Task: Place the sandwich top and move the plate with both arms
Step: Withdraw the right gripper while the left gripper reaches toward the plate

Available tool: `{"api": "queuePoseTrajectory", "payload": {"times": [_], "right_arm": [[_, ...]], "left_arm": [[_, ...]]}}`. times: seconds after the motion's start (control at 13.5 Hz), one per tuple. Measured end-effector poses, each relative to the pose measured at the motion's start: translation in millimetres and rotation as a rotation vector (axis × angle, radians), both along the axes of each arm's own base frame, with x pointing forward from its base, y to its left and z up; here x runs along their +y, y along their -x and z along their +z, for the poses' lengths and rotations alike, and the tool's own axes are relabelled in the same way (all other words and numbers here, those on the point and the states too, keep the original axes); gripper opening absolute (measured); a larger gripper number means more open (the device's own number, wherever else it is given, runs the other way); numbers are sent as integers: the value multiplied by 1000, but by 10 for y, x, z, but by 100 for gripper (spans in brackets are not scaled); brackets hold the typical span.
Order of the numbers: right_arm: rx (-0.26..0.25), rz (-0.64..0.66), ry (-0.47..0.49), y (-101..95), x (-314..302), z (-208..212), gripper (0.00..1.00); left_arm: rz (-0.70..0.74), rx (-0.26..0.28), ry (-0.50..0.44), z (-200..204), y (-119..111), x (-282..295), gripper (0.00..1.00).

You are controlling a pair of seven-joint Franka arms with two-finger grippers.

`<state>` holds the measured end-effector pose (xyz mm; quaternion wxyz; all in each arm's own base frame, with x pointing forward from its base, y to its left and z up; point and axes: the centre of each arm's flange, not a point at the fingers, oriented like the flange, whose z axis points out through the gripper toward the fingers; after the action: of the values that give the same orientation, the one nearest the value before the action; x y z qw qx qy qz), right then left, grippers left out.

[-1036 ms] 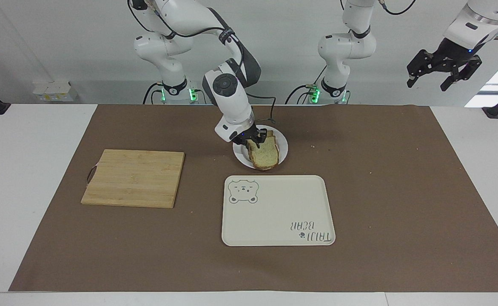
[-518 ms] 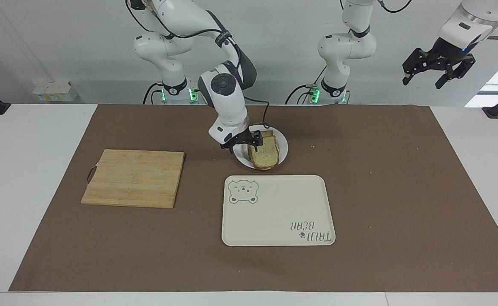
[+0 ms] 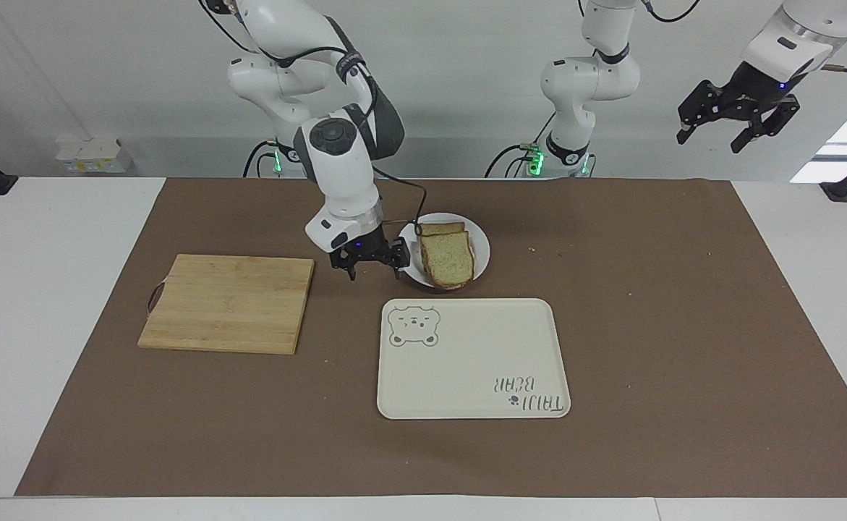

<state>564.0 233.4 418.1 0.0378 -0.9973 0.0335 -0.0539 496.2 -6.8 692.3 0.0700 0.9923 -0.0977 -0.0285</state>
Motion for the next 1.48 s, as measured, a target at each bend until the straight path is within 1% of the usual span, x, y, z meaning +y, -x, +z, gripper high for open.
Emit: {"api": "queuePoseTrajectory", "payload": {"times": [0.07,0.15,0.3,0.44,0.59,0.67,0.81,0.96,1.18,1.33,1.48], "right_arm": [[-13,-5,13,-16,-76,91,100],[-13,-10,21,-12,-126,197,100],[0,-11,36,23,-149,416,100],[-4,-14,43,66,-171,691,100],[-24,-31,46,116,-276,968,100],[-35,-45,47,144,-361,1102,100],[-49,-69,53,216,-509,1340,100],[-54,-90,58,271,-626,1554,100],[-46,-129,66,296,-836,1851,100],[-37,-153,69,288,-963,1965,100],[-44,-172,67,274,-1064,2043,100]], "left_arm": [[-5,5,26,-20,-1,-33,100],[-11,18,61,-73,-4,-79,100],[-18,56,140,-279,-29,-174,100],[-3,83,218,-612,-94,-251,100],[31,119,313,-1045,-138,-332,100],[49,129,352,-1275,-149,-368,100],[83,131,427,-1672,-115,-451,100],[106,132,515,-1970,8,-541,100],[126,117,585,-2358,203,-686,100],[109,90,645,-2707,342,-865,100],[115,43,710,-3170,538,-970,100]]}}
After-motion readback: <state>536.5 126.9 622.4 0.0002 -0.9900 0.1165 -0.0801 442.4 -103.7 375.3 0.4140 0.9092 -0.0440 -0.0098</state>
